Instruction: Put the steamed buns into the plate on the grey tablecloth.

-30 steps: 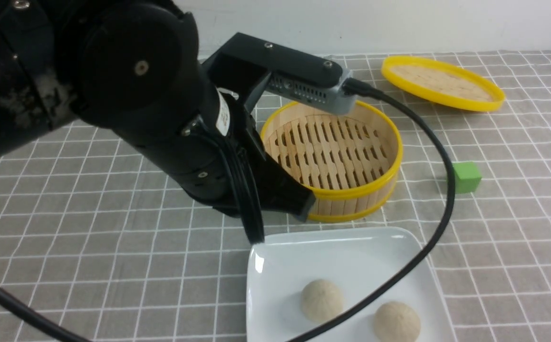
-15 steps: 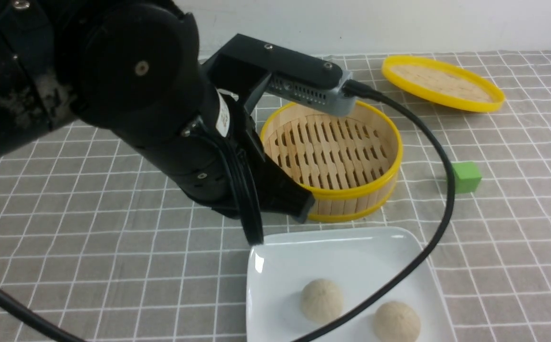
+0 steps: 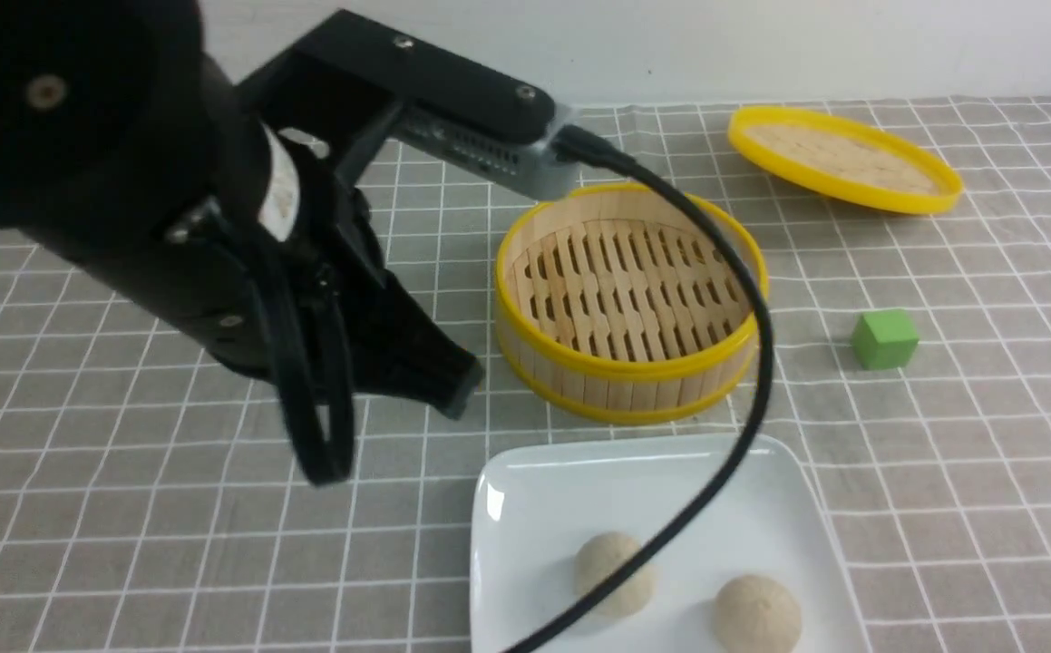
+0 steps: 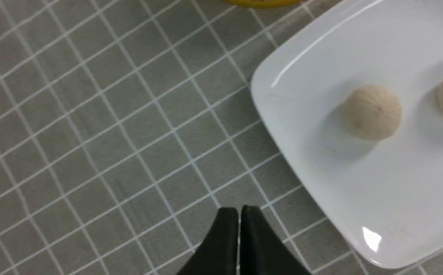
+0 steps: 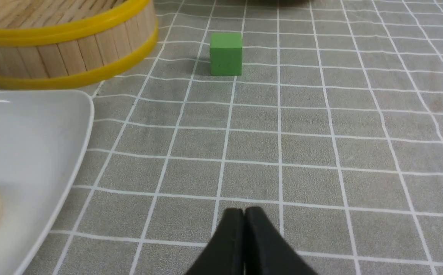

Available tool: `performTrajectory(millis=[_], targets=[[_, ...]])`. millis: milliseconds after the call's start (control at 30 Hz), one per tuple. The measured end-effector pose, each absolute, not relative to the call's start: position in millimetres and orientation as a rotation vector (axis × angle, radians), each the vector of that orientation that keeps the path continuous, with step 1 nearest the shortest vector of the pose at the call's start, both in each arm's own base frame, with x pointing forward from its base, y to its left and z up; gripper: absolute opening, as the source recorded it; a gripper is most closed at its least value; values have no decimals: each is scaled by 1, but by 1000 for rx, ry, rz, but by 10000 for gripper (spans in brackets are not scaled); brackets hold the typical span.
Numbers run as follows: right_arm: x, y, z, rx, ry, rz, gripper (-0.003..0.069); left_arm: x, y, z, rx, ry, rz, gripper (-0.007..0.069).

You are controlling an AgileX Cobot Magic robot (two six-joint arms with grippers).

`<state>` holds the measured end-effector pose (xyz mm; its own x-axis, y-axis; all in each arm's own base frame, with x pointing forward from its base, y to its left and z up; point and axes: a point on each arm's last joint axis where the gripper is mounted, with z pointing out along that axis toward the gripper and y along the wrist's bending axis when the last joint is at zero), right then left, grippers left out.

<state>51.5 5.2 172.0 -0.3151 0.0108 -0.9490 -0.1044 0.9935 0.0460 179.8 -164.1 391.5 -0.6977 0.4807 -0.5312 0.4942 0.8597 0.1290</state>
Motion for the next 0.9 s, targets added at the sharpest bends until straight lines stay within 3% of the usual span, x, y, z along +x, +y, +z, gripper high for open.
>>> performTrajectory(millis=[200, 367, 467, 633, 667, 733, 900], targets=[[51, 5, 172, -67, 1889, 115, 27, 152, -129, 419, 569, 2371, -107, 30], [51, 5, 172, -67, 1889, 115, 29, 119, -92, 414, 435, 2355, -187, 30], [51, 5, 172, -67, 1889, 115, 31, 96, -70, 382, 374, 2412, -237, 22], [51, 5, 172, -67, 1889, 115, 37, 73, -58, 335, 340, 2389, -431, 17], [51, 5, 172, -67, 1889, 115, 39, 70, -59, 320, 338, 2293, -541, 17], [51, 5, 172, -67, 1889, 115, 42, 69, -62, 307, 340, 2179, -633, 17], [51, 5, 172, -67, 1889, 115, 48, 70, -68, 294, 344, 1982, -774, 20]])
